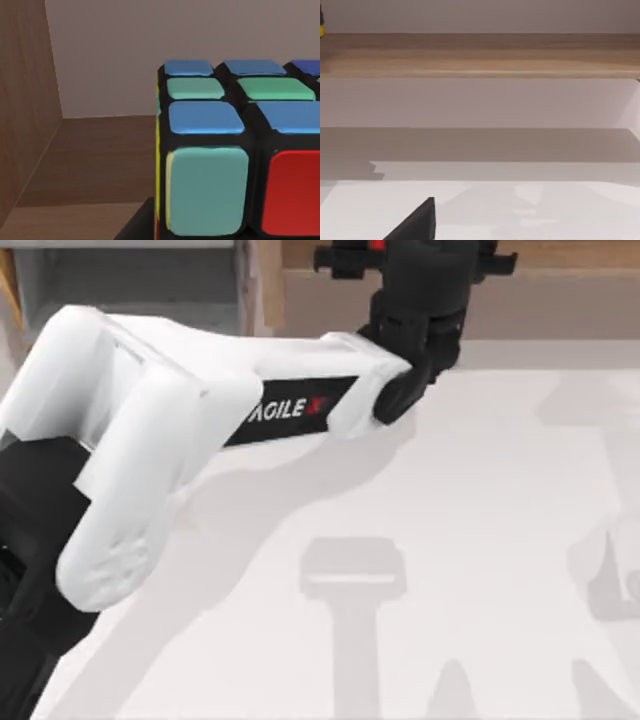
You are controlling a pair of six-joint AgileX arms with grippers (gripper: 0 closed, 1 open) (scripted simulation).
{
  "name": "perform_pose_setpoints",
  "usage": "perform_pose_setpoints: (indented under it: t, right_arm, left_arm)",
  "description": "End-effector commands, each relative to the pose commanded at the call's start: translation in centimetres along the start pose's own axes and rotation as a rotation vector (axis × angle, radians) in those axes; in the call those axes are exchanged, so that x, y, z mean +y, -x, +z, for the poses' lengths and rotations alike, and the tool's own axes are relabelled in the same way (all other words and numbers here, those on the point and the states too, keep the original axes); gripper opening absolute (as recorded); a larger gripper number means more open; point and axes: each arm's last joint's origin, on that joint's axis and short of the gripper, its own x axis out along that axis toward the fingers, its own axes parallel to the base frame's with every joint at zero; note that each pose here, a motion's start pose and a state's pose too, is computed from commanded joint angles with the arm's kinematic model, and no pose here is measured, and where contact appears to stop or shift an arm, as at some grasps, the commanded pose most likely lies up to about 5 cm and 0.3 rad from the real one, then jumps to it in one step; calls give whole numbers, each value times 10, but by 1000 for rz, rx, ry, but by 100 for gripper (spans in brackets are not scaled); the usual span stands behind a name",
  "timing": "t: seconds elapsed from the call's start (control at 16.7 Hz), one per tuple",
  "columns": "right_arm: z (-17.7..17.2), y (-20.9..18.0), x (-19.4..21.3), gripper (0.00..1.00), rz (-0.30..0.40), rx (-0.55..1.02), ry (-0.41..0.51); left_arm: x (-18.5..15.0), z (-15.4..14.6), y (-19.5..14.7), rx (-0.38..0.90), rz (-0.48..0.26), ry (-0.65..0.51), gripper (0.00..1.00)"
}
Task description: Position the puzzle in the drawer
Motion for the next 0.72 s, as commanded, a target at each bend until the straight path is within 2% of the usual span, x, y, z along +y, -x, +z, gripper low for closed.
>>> perform_pose_setpoints:
  t: [0.3,0.72]
  right_arm:
    - [0,0,0,100,0,0,0]
    - [0,0,0,100,0,0,0]
  left_arm:
    - [-23,21,11,57,-137,-123,0]
    - [-71,55,63,187,-476,-382,0]
